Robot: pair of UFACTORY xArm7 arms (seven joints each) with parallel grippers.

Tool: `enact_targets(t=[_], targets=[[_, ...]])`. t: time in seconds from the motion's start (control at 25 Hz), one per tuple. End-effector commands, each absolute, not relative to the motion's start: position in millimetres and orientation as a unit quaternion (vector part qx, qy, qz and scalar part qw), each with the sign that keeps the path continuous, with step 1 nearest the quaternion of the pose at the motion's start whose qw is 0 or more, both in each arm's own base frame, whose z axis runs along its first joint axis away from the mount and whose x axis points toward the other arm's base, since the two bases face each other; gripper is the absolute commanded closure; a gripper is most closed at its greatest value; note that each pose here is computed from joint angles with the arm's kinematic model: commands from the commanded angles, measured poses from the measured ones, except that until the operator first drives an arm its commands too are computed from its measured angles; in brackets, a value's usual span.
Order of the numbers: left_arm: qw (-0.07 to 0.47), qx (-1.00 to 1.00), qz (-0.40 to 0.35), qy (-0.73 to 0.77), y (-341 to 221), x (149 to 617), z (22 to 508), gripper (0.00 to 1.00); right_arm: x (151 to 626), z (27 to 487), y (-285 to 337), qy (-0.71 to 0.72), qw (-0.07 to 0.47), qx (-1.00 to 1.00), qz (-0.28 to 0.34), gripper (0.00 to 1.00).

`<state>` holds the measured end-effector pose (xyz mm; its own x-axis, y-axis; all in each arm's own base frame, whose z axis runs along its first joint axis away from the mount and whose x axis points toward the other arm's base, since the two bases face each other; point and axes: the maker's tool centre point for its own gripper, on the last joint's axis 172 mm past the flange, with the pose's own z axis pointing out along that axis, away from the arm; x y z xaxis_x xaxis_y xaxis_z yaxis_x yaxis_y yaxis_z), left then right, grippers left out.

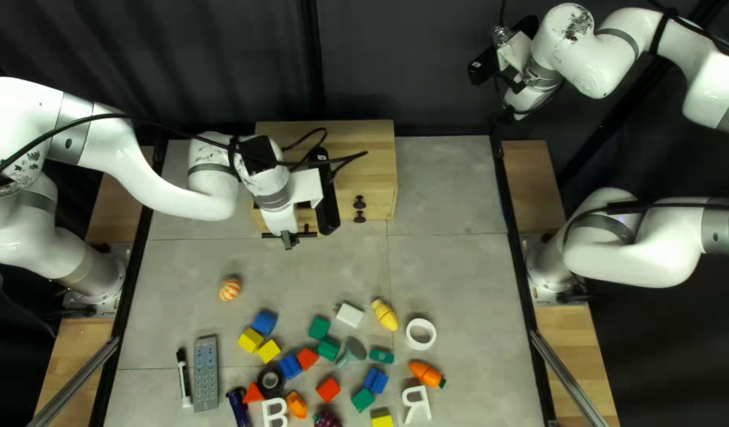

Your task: Open drawers and place objects into drawer and close

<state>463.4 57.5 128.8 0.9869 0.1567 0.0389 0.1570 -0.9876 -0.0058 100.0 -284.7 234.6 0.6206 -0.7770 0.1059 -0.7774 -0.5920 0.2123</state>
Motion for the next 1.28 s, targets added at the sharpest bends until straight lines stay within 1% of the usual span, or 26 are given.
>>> enact_targets(t=[0.04,1.28], targets=[[-0.002,-0.997,-0.020,-0.074,54,463,129,0.00,100,235,-285,-0.436,0.119,0.892,0.001,0.00],[-0.006,-0.999,-0.014,-0.045,33,458,131,0.00,100,235,-285,-0.436,0.119,0.892,0.001,0.00]])
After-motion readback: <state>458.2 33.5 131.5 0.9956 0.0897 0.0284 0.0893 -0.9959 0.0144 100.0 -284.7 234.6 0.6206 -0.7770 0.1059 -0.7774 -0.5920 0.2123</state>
